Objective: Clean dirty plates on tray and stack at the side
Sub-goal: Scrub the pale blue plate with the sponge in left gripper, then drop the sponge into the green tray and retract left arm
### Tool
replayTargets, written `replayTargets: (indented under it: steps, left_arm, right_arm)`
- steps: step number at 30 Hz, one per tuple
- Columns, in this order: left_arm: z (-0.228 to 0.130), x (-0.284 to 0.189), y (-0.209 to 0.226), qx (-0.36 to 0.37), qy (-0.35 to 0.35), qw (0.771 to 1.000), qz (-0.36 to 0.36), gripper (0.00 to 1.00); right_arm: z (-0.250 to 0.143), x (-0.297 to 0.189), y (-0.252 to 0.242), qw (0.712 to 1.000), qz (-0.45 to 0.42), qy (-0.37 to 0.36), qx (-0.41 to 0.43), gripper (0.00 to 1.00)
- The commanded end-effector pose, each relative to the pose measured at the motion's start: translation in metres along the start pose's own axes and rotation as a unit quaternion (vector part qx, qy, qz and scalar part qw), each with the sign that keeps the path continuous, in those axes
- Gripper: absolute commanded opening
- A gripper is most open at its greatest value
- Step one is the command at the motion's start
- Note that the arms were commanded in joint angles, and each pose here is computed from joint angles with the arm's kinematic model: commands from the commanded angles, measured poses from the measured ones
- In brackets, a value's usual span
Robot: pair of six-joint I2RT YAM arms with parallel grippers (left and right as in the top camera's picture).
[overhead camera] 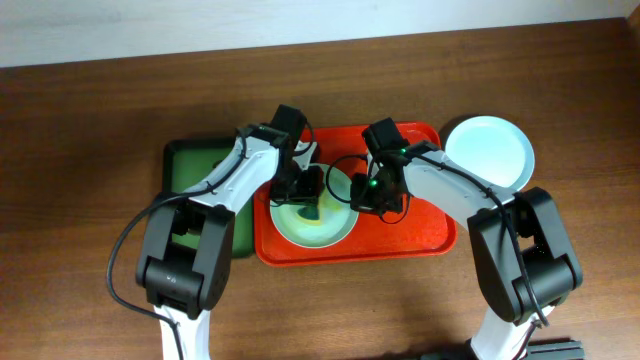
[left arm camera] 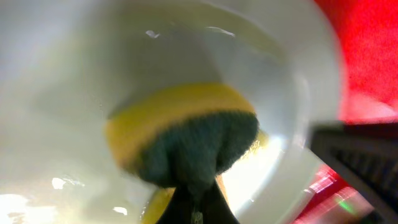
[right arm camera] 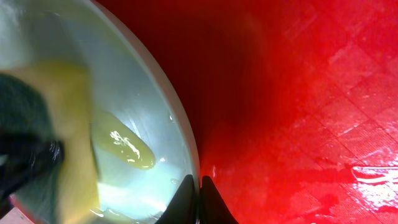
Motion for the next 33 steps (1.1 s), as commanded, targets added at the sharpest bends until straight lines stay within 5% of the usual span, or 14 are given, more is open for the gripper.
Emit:
replayTargets:
  steps: [1,7,12,24,26,32,33]
  left_arm:
    - [0.027,-0.06,-0.015,0.017,-0.059,0.998,-0.016,0.0]
    - [0.013,-0.138,0.089,-0.09,-0.083,0.981,0.153,0.0]
    - [0.001,-0.159,0.148,-0.084,-0.072,0.977,0.182,0.0]
    - [-0.014,-0.106,0.198,-0.106,-0.075,0.968,0.213,0.01]
    - [-0.014,-0.106,0.197,-0.106,-0.075,0.969,0.212,0.28]
    - [0.004,-0.152,0.175,-0.104,-0.112,0.968,0.197,0.47]
    - [0.01,-0.171,0.168,-0.1,-0.128,0.966,0.199,0.67]
  right_arm:
    - [-0.001,-0.004,0.006,1.0,0.007,-0.002,-0.007,0.04]
    - [-0.001,-0.004,0.006,1.0,0.007,-0.003,-0.007,0.04]
    - [0.0,-0.004,0.006,1.0,0.008,-0.004,-0.007,0.04]
    - [0.0,-0.004,0.006,1.0,0.009,-0.005,-0.008,0.04]
    - [0.0,-0.004,0.006,1.0,0.009,-0.005,-0.008,0.04]
    - [0.0,-0.004,0.006,1.0,0.009,-0.005,-0.008,0.05]
    - [0.0,-0.004,0.006,1.0,0.009,-0.005,-0.008,0.05]
Point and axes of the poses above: each gripper's point midway between its finger pads, its own x axis out along the fingers, its own y axis along the line the jaws close on, z = x × y, the point moved 2 cm from there along -x, back along the fingers, and after that the axes turned 2 degrees about x, right-handed, at the moved point
